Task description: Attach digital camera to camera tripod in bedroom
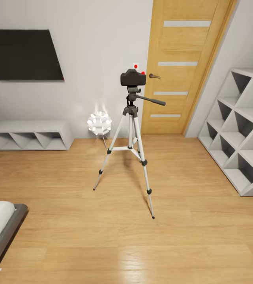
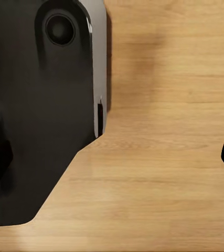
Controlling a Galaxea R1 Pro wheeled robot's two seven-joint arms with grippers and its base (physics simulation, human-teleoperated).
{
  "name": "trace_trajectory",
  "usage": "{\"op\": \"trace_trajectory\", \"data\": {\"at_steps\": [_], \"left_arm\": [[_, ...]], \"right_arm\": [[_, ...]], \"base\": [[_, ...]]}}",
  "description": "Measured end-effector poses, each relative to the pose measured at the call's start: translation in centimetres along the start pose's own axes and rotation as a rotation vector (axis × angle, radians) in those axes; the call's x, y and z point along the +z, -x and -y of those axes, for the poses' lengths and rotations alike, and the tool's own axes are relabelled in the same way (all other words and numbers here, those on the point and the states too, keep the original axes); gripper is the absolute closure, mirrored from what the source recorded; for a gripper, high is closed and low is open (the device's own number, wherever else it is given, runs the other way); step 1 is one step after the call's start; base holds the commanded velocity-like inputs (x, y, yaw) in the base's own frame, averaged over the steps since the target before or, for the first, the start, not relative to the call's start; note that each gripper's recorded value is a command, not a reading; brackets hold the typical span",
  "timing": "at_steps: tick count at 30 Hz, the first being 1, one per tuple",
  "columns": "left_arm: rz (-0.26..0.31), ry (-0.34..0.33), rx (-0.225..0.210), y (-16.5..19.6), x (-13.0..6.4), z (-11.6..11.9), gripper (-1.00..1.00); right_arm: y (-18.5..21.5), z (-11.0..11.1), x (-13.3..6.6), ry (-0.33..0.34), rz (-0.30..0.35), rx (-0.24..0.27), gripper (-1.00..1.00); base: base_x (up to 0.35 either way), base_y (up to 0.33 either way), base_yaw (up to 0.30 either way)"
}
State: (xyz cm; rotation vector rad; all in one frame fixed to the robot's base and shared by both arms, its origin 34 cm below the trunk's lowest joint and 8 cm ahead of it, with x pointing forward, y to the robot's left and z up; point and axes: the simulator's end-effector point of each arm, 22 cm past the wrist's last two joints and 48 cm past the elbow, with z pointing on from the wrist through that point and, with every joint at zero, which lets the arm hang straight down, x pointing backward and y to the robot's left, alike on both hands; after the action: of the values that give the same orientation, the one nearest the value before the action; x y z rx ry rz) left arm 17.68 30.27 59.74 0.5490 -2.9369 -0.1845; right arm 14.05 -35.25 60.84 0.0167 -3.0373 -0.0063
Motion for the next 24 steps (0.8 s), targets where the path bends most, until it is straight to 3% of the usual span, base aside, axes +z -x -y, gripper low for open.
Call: {"op": "trace_trajectory", "data": {"at_steps": [5, 11, 17, 24], "left_arm": [[0.010, -0.007, -0.003, 0.3, -0.1, 0.3, -1.00], [0.059, -0.010, 0.099, 1.5, -0.3, 0.5, -1.00], [0.069, -0.016, 0.112, 1.3, -0.4, 0.8, -1.00], [0.067, -0.016, 0.114, 0.8, -0.4, 0.6, -1.00]], "right_arm": [[0.3, -0.1, 0.0, 0.002, 0.008, 0.000, -1.00], [-1.2, -0.3, -0.2, 0.003, -0.005, 0.001, -1.00], [-1.6, -0.3, -0.2, 0.002, -0.004, 0.002, -1.00], [-1.1, -0.1, -0.3, -0.002, 0.015, 0.051, -1.00]], "base": [[0.000, 0.000, 0.000], [0.000, 0.000, 0.000], [0.000, 0.000, 0.000], [0.000, 0.000, 0.000]]}}
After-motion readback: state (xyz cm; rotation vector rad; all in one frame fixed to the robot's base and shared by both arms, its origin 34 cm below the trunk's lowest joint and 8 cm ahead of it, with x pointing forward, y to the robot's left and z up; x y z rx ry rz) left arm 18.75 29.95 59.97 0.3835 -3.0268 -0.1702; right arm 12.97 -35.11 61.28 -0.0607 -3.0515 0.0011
